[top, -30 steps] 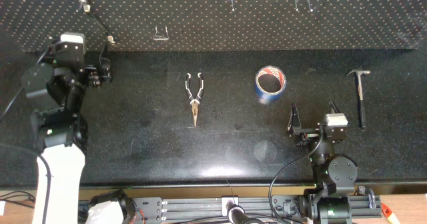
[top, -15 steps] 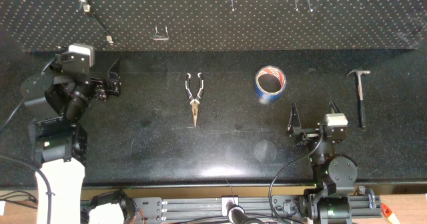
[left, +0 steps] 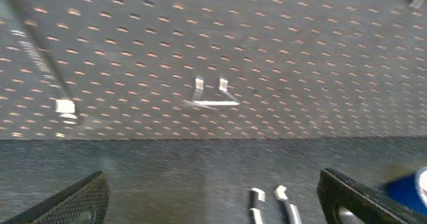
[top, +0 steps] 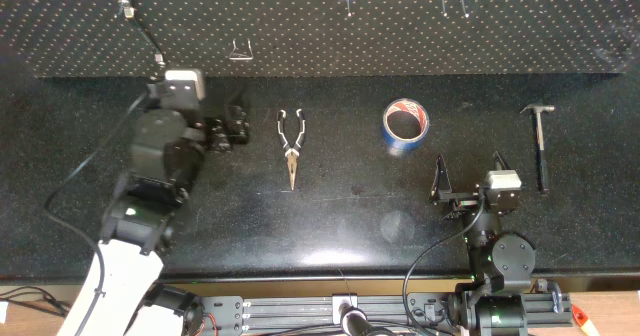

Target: Place Tools Onto Pegboard

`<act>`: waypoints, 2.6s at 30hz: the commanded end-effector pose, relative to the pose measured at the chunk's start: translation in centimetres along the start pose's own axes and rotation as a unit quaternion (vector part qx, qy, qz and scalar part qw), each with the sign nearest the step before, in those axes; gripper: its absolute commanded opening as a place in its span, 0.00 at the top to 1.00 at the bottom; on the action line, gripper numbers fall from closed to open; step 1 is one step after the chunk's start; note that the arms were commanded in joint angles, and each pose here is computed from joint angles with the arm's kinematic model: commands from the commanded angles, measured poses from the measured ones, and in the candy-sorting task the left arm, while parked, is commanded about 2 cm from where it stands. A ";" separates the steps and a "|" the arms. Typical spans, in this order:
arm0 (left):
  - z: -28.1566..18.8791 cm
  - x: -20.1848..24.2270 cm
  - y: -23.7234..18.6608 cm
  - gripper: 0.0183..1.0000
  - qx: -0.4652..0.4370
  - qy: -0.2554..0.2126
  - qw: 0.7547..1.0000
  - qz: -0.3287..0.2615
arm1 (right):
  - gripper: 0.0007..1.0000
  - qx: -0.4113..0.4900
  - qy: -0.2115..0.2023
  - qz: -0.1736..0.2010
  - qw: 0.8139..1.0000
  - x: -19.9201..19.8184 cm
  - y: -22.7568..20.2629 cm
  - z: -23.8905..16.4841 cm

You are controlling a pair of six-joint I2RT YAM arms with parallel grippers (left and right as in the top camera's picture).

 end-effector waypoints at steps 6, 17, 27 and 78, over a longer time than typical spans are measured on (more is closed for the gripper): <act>0.4 -5.5 -5.4 0.00 0.106 -0.054 0.981 -0.156 | 0.02 -0.001 -0.007 -0.006 1.000 -0.1 -0.1 0.0; -2.1 -5.3 -6.2 0.00 0.291 0.134 0.940 -0.117 | 0.02 -0.001 -0.007 -0.006 1.000 -0.1 -0.1 0.0; 3.3 -6.0 -10.0 0.00 0.365 0.106 0.925 -0.006 | 0.02 -0.001 -0.007 -0.006 1.000 -0.1 -0.1 0.0; 11.7 -4.5 -11.7 0.00 0.394 0.160 0.905 -0.011 | 0.02 -0.001 -0.007 -0.006 1.000 -0.1 -0.1 0.0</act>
Point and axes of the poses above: each gripper's point midway between its finger pads, its own z axis out along the fingers, its own x axis along the line the jaws close on, y = z × x, the point moved 7 cm from there along -z, back along the fingers, and after that the axes turned 15 degrees about -z, right-handed, at the moved point
